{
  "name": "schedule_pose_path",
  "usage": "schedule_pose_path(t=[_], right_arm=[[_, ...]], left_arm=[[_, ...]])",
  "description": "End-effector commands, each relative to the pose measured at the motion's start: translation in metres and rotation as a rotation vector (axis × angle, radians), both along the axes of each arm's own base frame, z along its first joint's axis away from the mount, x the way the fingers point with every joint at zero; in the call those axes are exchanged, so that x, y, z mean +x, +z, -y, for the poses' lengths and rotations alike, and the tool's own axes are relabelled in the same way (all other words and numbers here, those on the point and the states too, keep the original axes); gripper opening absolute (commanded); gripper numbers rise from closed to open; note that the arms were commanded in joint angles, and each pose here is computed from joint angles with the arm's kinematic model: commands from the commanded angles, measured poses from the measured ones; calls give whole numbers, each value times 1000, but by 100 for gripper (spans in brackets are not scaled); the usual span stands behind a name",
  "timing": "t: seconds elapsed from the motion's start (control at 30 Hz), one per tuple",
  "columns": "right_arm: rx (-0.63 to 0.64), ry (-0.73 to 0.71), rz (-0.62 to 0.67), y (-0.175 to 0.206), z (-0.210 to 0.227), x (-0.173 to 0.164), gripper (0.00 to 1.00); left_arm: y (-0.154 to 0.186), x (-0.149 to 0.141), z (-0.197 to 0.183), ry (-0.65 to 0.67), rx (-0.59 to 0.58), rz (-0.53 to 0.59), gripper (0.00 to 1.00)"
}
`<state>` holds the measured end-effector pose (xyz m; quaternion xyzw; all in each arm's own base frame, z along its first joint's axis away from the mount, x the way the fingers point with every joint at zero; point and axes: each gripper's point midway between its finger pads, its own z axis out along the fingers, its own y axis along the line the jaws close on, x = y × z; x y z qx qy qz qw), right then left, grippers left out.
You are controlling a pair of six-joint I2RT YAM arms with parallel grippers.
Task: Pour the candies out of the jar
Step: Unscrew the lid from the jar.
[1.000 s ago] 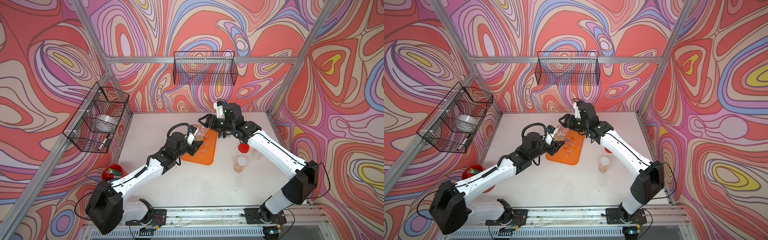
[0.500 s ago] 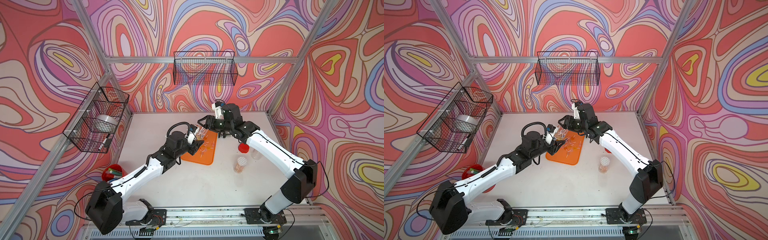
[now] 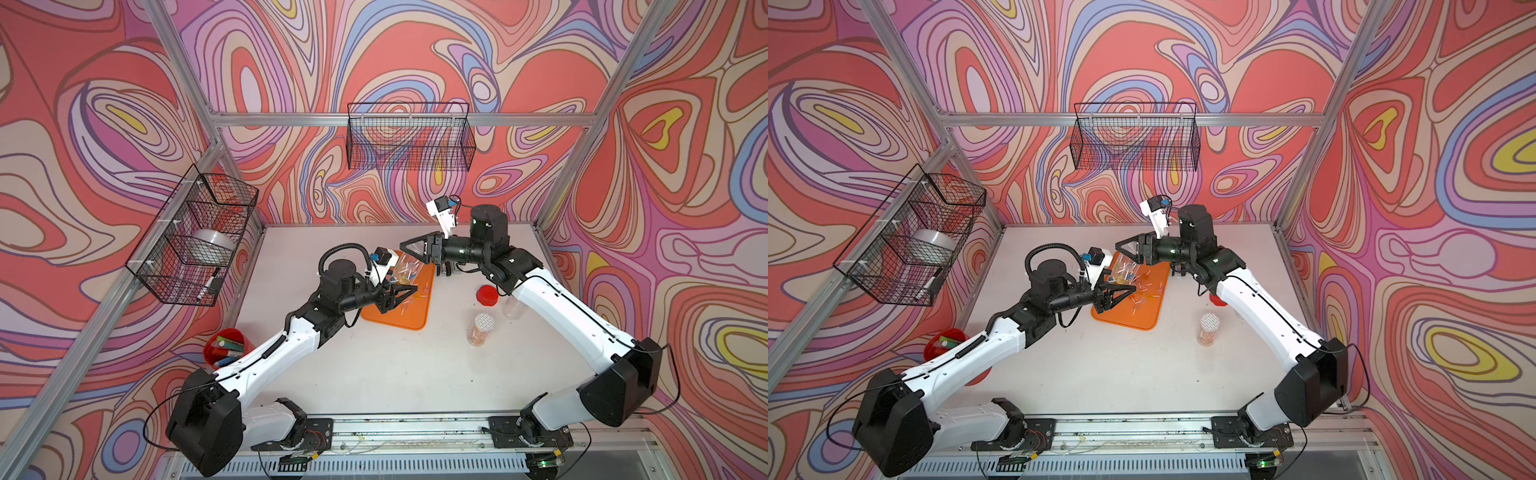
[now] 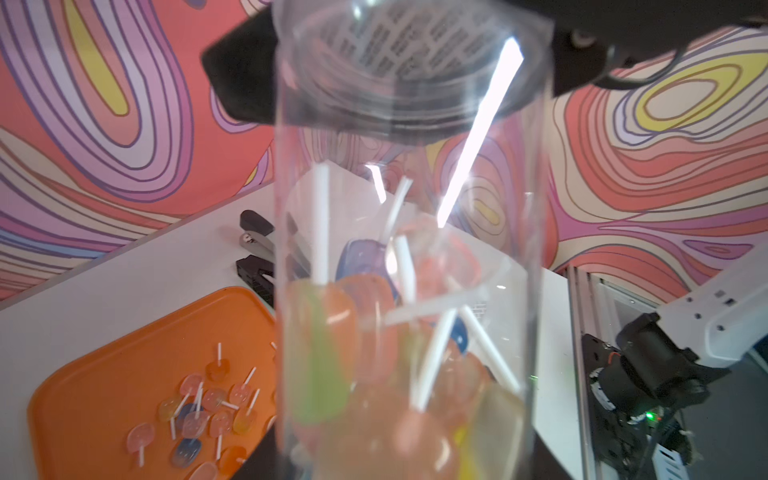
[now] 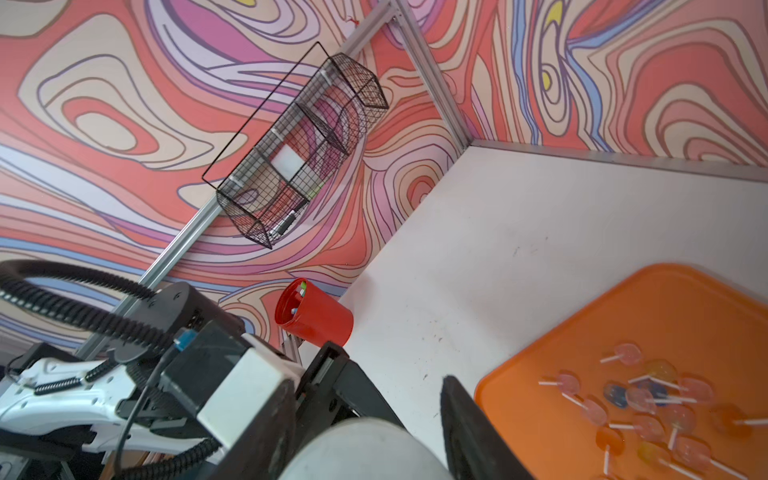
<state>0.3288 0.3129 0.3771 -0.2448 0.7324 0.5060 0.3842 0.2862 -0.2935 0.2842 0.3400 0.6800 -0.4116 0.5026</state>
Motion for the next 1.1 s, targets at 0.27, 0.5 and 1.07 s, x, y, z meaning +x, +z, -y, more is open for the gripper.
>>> schedule_pose_path(t=[0.27, 0.5, 1.07], right_arm=[[22, 87, 3, 14, -7, -23, 51], [-8, -113, -21, 21, 14, 2, 92], [-14, -469, -210, 6, 38, 48, 96]], left_arm=[[28, -8, 2, -35, -59, 67, 0], [25, 0, -6, 39, -33, 84, 0], [9, 36, -23, 299, 130, 129, 0]])
